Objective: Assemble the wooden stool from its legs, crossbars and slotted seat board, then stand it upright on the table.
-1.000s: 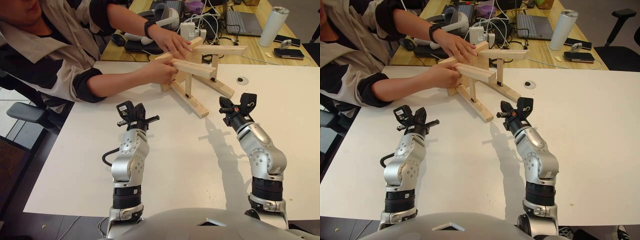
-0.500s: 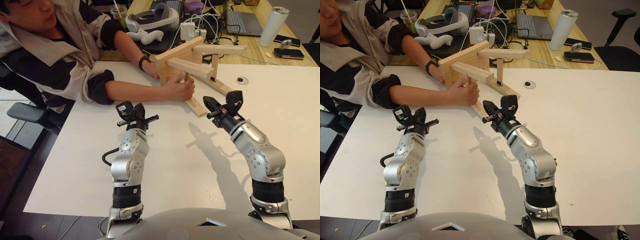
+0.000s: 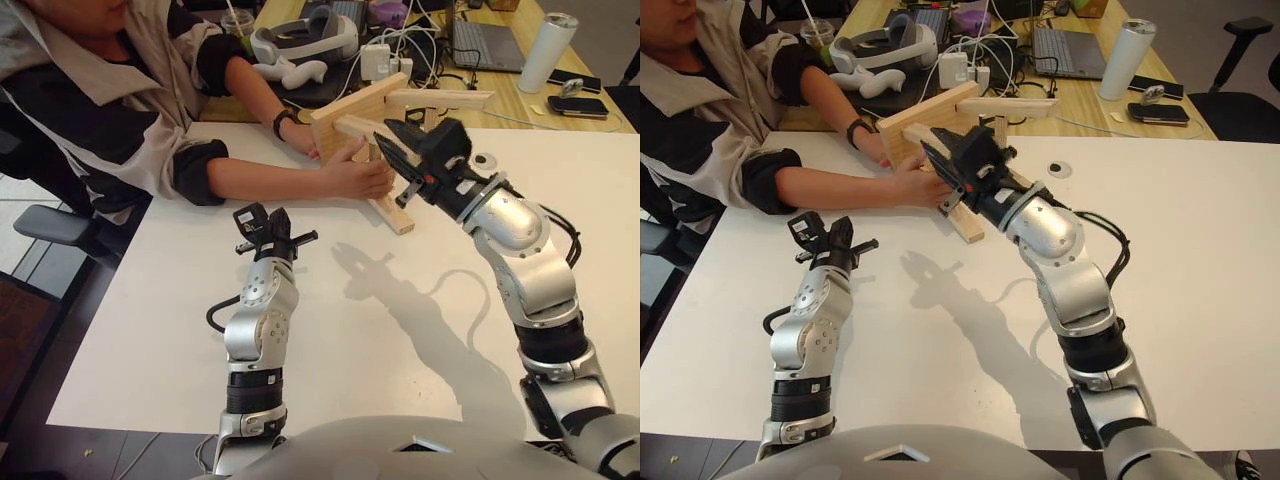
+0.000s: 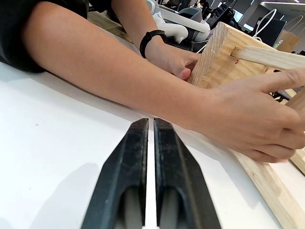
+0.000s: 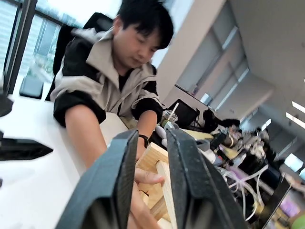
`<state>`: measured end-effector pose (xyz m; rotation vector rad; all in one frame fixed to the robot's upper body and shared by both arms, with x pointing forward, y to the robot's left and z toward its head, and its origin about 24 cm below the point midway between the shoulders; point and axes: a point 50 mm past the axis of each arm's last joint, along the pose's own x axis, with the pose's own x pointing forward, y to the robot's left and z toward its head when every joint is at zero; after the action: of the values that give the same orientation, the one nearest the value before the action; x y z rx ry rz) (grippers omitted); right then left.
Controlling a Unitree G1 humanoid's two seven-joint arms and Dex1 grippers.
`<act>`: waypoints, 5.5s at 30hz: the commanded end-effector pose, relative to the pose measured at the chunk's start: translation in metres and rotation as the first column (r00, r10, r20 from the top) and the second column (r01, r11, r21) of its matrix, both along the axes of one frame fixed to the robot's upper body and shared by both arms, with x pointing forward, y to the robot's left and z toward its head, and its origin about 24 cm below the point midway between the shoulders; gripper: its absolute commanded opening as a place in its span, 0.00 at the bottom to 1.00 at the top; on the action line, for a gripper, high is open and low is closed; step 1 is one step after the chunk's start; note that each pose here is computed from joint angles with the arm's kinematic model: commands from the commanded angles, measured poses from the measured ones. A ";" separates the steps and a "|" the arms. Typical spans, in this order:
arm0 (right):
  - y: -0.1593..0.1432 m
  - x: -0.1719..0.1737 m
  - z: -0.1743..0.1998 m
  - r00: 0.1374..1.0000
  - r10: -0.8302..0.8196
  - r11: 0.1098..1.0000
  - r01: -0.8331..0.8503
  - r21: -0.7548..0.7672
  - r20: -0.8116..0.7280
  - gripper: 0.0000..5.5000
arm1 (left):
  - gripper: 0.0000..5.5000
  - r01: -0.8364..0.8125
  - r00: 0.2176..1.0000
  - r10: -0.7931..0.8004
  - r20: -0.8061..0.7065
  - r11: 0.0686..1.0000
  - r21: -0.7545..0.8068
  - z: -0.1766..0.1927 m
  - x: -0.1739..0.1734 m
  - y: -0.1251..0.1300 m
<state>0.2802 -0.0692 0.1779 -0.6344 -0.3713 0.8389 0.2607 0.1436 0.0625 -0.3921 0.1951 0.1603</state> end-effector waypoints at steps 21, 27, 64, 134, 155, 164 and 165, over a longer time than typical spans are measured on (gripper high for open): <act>0.000 0.085 -0.039 0.982 -0.004 0.606 0.152 -0.781 0.188 0.63 | 0.03 -0.009 1.000 0.010 0.007 0.993 -0.117 0.005 0.004 -0.016; -0.046 0.095 -0.016 0.965 -0.119 0.591 0.256 -0.765 0.232 0.63 | 0.03 -0.016 1.000 0.017 0.004 0.993 -0.118 0.004 0.003 -0.014; -0.077 0.092 -0.009 0.944 -0.119 0.622 0.313 -0.718 0.308 0.36 | 0.03 -0.024 1.000 0.026 0.013 0.988 -0.149 0.005 0.005 -0.024; -0.027 -0.030 -0.071 0.961 0.078 0.843 0.078 -0.533 0.264 0.93 | 0.03 -0.030 1.000 0.031 0.003 0.989 -0.147 0.002 0.005 -0.017; -0.006 0.001 -0.075 0.983 -0.153 0.843 0.184 -0.505 0.103 0.44 | 0.03 -0.019 1.000 0.019 -0.004 0.988 -0.152 0.001 0.003 -0.019; -0.004 0.002 -0.061 0.981 -0.180 0.906 0.195 -0.376 0.075 0.36 | 0.03 -0.033 0.999 0.033 0.000 0.990 -0.140 0.002 0.003 -0.018; -0.003 0.002 -0.059 0.981 -0.182 0.912 0.196 -0.361 0.075 0.36 | 0.03 -0.034 0.999 0.034 0.001 0.989 -0.141 0.002 0.003 -0.018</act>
<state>0.2826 -0.0761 0.1120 -1.1225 -0.1558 0.7255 0.2617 0.1434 0.0598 -0.4644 0.1993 0.1983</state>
